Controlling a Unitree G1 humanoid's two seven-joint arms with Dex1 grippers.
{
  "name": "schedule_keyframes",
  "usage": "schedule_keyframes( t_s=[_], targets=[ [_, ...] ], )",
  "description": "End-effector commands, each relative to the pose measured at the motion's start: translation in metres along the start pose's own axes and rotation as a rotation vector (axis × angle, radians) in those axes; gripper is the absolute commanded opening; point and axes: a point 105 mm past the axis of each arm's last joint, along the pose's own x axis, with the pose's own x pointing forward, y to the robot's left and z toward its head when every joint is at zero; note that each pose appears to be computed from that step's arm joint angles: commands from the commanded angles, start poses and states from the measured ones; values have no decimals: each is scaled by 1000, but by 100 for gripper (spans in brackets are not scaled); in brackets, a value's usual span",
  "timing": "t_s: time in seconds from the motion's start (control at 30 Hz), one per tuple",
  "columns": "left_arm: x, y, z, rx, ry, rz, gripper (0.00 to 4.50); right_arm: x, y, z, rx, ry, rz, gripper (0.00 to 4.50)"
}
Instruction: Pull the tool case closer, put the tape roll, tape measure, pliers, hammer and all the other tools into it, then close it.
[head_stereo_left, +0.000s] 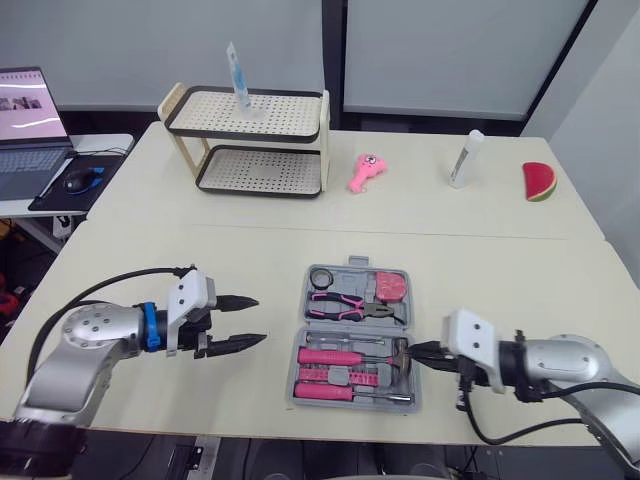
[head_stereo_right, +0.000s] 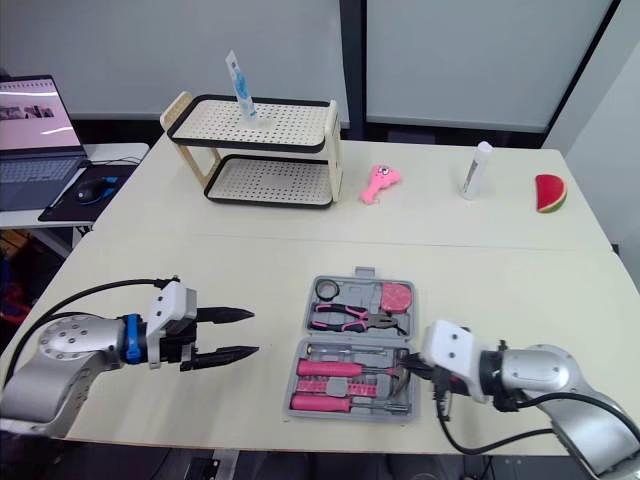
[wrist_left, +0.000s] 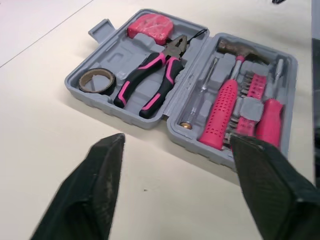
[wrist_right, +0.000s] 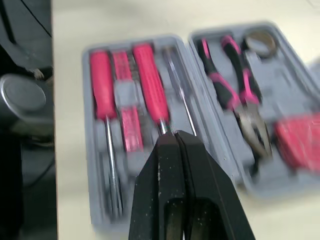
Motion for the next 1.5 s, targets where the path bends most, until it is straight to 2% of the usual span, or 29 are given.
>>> schedule_keyframes(
  t_s=[0.03, 0.23, 0.27, 0.47, 0.67, 1.1, 1.27, 1.5],
  targets=[
    [9, 7, -15, 45, 37, -26, 204, -7, -17, -15, -21, 35, -77, 0],
    [27, 13, -38, 97, 82, -74, 14, 8, -34, -37, -27, 89, -128, 0],
    [32, 14, -40, 98, 79, -76, 7, 12, -36, -40, -26, 97, -128, 0],
    [59, 14, -48, 123, 65, -92, 7, 32, -46, -52, -35, 129, -113, 0],
    [76, 13, -43, 154, 45, -101, 7, 49, -49, -47, -49, 104, -94, 0],
    [88, 6, -30, 201, 10, -139, 7, 65, -41, -37, -67, 77, -29, 0],
    [90, 0, -21, 191, -13, -149, 7, 66, -32, -33, -54, 64, -12, 0],
    [83, -19, -25, 169, 4, -178, 7, 62, -12, -35, -23, 81, 40, 0]
  ],
)
